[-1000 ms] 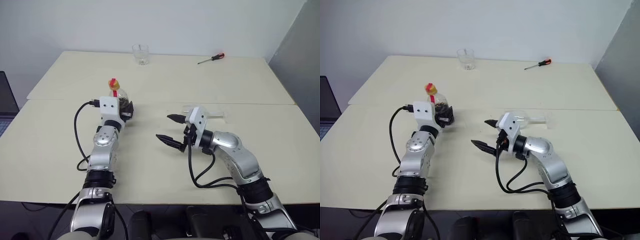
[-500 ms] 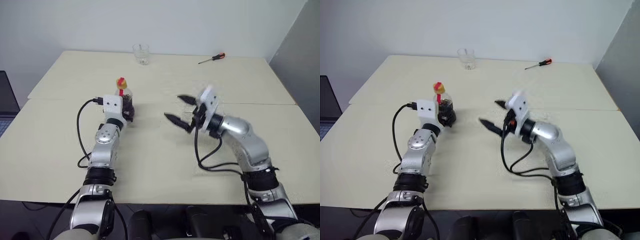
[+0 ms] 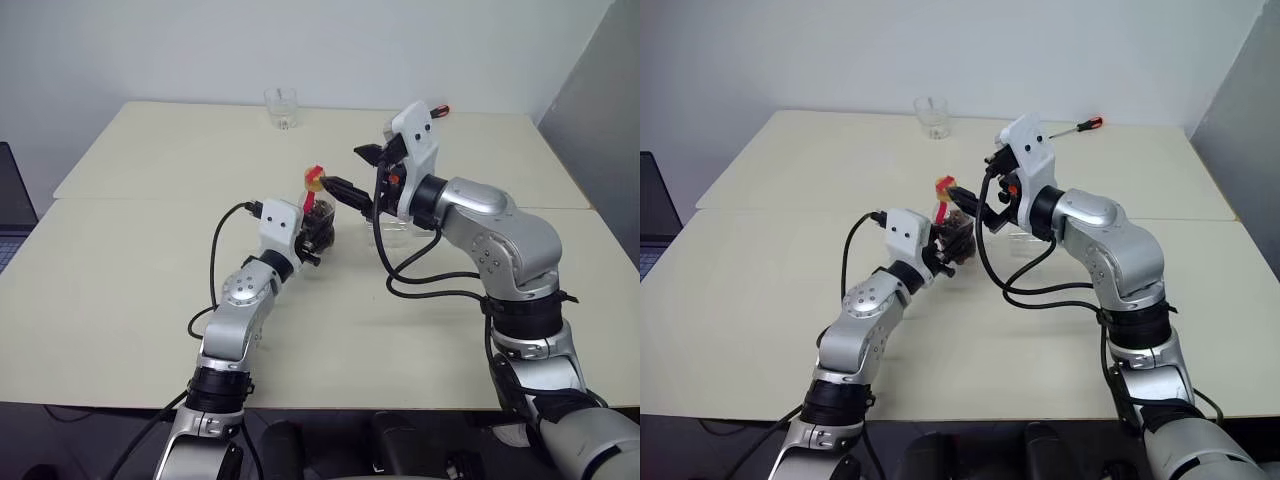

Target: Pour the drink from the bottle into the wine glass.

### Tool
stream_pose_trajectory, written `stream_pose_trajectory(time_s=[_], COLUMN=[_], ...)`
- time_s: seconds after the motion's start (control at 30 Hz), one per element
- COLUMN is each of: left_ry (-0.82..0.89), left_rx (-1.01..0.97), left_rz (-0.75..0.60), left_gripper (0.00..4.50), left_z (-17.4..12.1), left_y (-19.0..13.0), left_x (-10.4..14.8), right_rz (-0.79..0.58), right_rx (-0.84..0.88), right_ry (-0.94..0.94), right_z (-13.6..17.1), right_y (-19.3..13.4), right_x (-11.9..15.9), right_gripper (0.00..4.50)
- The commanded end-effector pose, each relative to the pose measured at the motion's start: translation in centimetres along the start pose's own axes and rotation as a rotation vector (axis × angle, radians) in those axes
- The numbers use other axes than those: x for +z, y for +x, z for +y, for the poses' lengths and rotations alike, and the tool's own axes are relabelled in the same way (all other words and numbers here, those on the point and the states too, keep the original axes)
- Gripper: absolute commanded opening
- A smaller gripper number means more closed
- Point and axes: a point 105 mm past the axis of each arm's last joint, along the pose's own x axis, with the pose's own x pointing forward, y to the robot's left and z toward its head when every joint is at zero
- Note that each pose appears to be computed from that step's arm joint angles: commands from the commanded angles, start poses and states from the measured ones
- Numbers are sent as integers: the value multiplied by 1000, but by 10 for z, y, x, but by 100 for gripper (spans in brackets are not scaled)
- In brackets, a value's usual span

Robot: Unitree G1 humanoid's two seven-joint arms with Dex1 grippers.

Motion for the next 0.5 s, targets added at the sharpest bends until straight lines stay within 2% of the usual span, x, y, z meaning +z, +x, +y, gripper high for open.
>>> stream_pose_trajectory(time_s=[0.03,0.27,0.5], left_ry=[15,-7,-13], left_rx=[-52,-37,-44], left_rz=[-79,-48,-77], left_gripper=[171,171,169], left_z=[-10,-6,-10], left_y=[-1,-11,-9], left_x=[23,5,12], right_rz=[-8,16,29], right_rx=[-1,2,5], right_ry=[-19,-9,8], right_z=[3,6,9], right_y=[-2,-3,-1], right_x=[12,7,5], right_gripper=[450,450,450])
